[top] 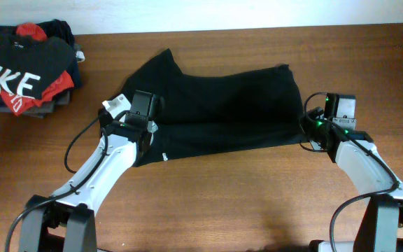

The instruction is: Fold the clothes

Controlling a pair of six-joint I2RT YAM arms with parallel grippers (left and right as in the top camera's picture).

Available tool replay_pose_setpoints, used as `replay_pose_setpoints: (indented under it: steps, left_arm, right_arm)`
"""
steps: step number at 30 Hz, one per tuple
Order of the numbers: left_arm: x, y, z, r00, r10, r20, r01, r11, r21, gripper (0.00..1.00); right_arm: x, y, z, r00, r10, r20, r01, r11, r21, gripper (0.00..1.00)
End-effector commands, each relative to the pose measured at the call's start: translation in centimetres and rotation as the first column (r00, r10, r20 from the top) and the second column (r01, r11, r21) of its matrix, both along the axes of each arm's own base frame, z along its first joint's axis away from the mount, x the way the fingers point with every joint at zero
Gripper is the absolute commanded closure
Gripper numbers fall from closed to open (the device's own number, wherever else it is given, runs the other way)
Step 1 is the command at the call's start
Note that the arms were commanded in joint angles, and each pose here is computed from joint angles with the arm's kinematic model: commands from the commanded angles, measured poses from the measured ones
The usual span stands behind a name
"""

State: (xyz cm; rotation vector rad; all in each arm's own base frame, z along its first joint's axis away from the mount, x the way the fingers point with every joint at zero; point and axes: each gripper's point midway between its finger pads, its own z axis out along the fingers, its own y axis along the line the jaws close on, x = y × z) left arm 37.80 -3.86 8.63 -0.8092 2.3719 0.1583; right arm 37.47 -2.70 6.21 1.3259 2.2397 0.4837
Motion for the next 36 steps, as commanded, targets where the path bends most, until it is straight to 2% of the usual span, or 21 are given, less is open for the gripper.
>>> replay_pose_setpoints:
  steps: [1,6,8,10,13,16,17,18,20,21,29,32,33,36]
  left_arm:
    - [0.6,0.6,0.4,1.000,0.012,0.012,-0.012,0.999,0.039,0.85]
    - [0.8,0.5,-0.7,1.000,0.012,-0.005,-0.011,0.999,0.045,0.85]
    - [0.8,0.5,-1.2,1.000,0.012,-0.013,-0.011,0.999,0.048,0.84]
    - [0.8,0.5,-1.3,1.000,0.012,-0.017,-0.011,0.999,0.049,0.79]
    - [0.9,0.5,-1.3,1.000,0.013,-0.013,-0.012,0.999,0.050,0.78]
    - [1.1,0.6,-1.2,1.000,0.016,-0.002,-0.016,0.998,0.054,0.69]
    - [1.1,0.7,-1.1,1.000,0.021,0.003,-0.021,0.998,0.061,0.54]
    - [1.2,0.9,-1.0,1.000,0.024,0.006,-0.024,0.997,0.068,0.41]
    - [1.2,1.2,-0.8,0.999,0.035,0.015,-0.036,0.996,0.087,0.08]
    - [1.3,1.5,-0.6,0.999,0.043,0.023,-0.045,0.994,0.101,0.01]
    - [2.4,1.7,2.5,0.996,-0.090,-0.010,0.090,0.975,0.202,0.01]
    - [2.0,0.8,4.2,0.992,-0.124,-0.024,0.126,0.980,0.151,0.01]
    - [1.7,0.1,4.9,0.988,-0.153,-0.032,0.155,0.982,0.103,0.03]
    - [0.6,-1.9,5.0,0.973,-0.222,-0.060,0.221,0.975,-0.011,0.45]
  right_arm:
    - [0.7,-0.5,0.5,1.000,-0.021,0.017,0.022,0.999,-0.030,0.90]
    - [0.8,-0.5,0.2,1.000,-0.020,0.015,0.020,0.999,-0.027,0.89]
    - [0.9,-0.4,-0.2,1.000,-0.017,0.010,0.017,1.000,-0.023,0.84]
    - [1.0,-0.3,-0.5,1.000,-0.014,0.005,0.014,1.000,-0.019,0.71]
    - [1.0,-0.3,-1.1,1.000,-0.012,-0.006,0.012,1.000,-0.015,0.48]
    - [1.2,0.0,-1.5,1.000,-0.001,-0.006,0.001,1.000,0.000,0.29]
    - [1.2,0.0,-1.4,1.000,0.000,-0.006,0.000,1.000,0.001,0.21]
    - [1.2,0.0,-1.5,1.000,0.000,-0.006,0.000,1.000,0.001,0.19]
    - [1.2,0.0,-1.5,1.000,0.000,-0.006,0.000,1.000,0.001,0.17]
    - [1.2,0.0,-1.5,1.000,0.000,-0.006,0.000,1.000,0.001,0.17]
    - [1.3,0.0,-1.2,1.000,0.009,0.001,-0.009,1.000,-0.008,0.16]
    - [1.4,0.0,-0.4,0.999,0.036,0.025,-0.036,0.999,-0.029,0.17]
    - [1.5,0.1,0.3,0.998,0.054,0.042,-0.052,0.998,-0.036,0.21]
    - [1.4,1.0,1.2,0.994,0.084,0.064,-0.084,0.996,0.000,0.42]
